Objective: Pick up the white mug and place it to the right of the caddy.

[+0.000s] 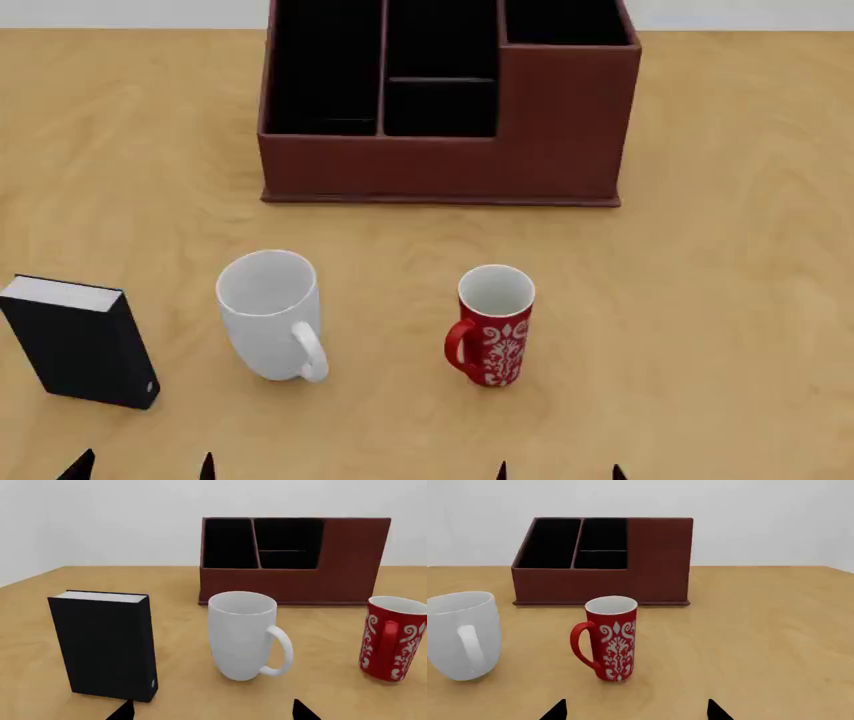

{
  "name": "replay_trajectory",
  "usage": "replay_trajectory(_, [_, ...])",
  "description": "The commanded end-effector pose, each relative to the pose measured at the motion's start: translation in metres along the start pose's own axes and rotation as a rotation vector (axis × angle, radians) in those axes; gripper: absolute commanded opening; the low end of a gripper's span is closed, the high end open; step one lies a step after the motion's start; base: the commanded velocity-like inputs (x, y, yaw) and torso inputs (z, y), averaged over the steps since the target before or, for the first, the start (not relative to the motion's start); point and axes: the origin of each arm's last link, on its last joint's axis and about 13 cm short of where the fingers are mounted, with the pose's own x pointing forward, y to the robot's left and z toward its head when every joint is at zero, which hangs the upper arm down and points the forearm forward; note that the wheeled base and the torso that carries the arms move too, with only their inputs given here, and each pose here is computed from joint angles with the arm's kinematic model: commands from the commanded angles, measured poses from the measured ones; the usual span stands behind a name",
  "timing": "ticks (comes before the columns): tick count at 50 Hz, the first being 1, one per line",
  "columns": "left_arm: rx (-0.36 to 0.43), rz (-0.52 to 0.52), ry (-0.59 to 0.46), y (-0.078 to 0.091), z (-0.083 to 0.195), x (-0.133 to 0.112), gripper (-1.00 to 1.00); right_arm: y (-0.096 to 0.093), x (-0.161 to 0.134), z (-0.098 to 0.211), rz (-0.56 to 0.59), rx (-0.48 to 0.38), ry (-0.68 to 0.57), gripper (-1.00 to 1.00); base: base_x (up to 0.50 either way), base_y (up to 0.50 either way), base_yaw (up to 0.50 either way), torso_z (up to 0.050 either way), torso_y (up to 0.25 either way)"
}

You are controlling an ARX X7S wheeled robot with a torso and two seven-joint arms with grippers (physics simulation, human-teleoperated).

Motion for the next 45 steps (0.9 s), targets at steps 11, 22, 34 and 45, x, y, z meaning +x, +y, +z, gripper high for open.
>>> replay_trajectory(11, [0.004,-0.03,-0.036,-0.005,-0.003,0.0,1.0,-0.002,0.001,-0.001,-0.033,-0.001,0.023,1.0,0.0,0.0,0.0,0.0,0.0])
replay_trajectory(22, [0.058,0.002,-0.17,0.002,0.049,0.014,1.0,-0.016,0.018,0.048,-0.058,-0.006,-0.109,1.0,0.0,0.0,0.0,0.0,0.0])
replay_trajectory(34, [0.109,0.009,-0.387,0.007,0.134,0.02,1.0,-0.023,0.022,0.14,-0.041,-0.011,-0.346,1.0,0.0,0.0,0.0,0.0,0.0])
replay_trajectory(45, [0.152,0.034,-0.515,0.009,0.176,0.015,1.0,-0.023,0.017,0.19,-0.005,-0.003,-0.466,1.0,0.0,0.0,0.0,0.0,0.0])
